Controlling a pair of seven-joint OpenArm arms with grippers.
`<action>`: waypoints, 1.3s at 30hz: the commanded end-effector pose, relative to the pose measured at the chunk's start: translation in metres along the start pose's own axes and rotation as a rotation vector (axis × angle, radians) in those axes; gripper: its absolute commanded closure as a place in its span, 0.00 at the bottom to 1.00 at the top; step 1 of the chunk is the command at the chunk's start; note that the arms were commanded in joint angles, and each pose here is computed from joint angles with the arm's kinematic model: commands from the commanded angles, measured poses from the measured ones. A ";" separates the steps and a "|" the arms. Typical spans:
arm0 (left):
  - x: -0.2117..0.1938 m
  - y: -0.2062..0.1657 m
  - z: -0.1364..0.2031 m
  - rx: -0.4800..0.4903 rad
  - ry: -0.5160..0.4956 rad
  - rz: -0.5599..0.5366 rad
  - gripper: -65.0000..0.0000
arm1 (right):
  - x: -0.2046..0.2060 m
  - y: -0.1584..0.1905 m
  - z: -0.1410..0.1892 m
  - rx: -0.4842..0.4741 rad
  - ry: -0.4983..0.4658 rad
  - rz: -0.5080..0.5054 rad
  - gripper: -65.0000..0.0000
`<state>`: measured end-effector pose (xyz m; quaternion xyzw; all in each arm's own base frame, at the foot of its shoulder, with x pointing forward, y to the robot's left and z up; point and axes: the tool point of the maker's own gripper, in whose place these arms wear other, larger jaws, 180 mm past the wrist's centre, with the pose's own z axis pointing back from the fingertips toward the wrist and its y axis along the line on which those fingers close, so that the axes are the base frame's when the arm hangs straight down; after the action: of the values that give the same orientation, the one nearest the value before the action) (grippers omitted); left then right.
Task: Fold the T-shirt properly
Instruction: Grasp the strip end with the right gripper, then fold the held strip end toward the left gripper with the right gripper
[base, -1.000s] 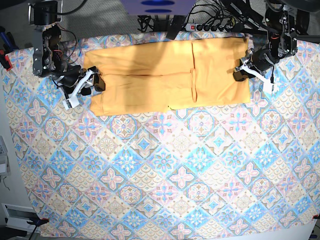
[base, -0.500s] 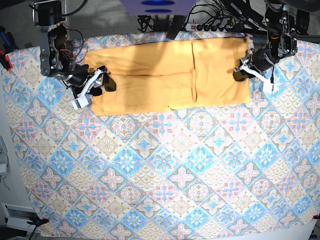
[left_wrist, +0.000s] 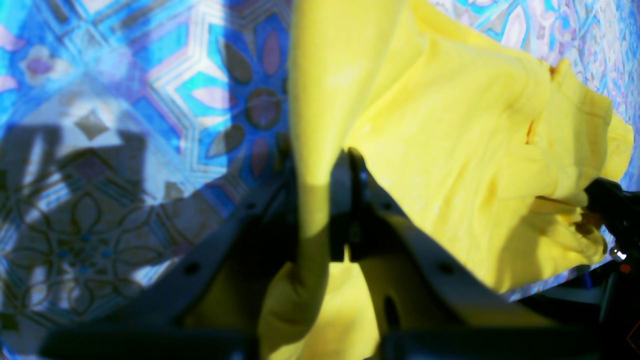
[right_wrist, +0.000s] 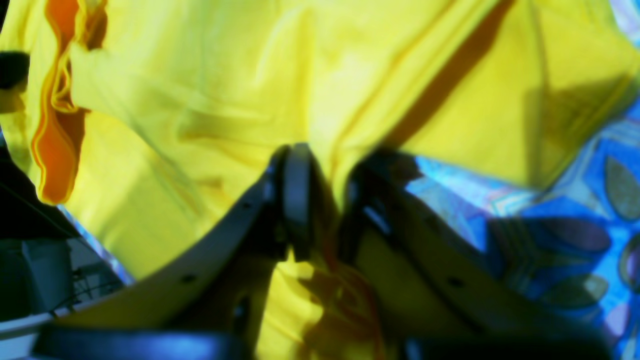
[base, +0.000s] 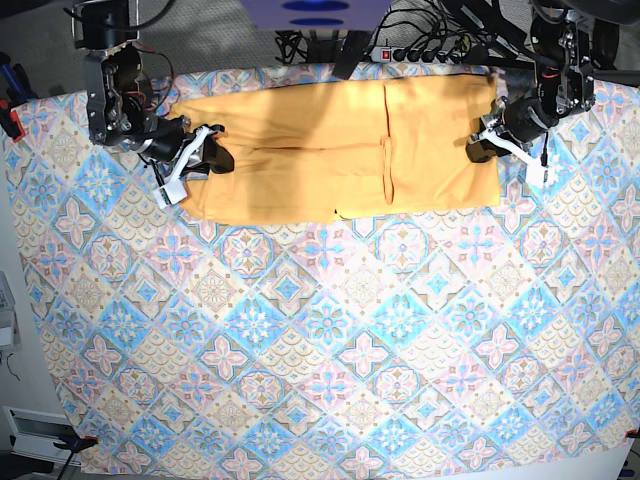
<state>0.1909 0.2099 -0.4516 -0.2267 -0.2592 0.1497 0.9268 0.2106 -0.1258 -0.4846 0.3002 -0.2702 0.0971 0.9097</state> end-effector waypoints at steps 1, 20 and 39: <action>0.009 -0.003 0.003 -0.015 -0.022 -0.013 1.00 | -0.005 -0.001 0.002 -0.007 0.042 0.029 0.90; -0.003 -0.018 -0.006 -0.051 0.002 -0.011 1.00 | 0.079 0.054 0.008 0.066 -0.158 0.217 0.98; -0.003 -0.025 -0.009 -0.068 -0.013 0.010 1.00 | 0.069 0.177 -0.016 0.352 -0.130 0.397 0.98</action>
<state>0.1896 0.1826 -0.4566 -0.2530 -0.2529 0.1533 0.9212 0.2074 0.0229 -0.3858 0.3882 -0.3368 0.2992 0.8039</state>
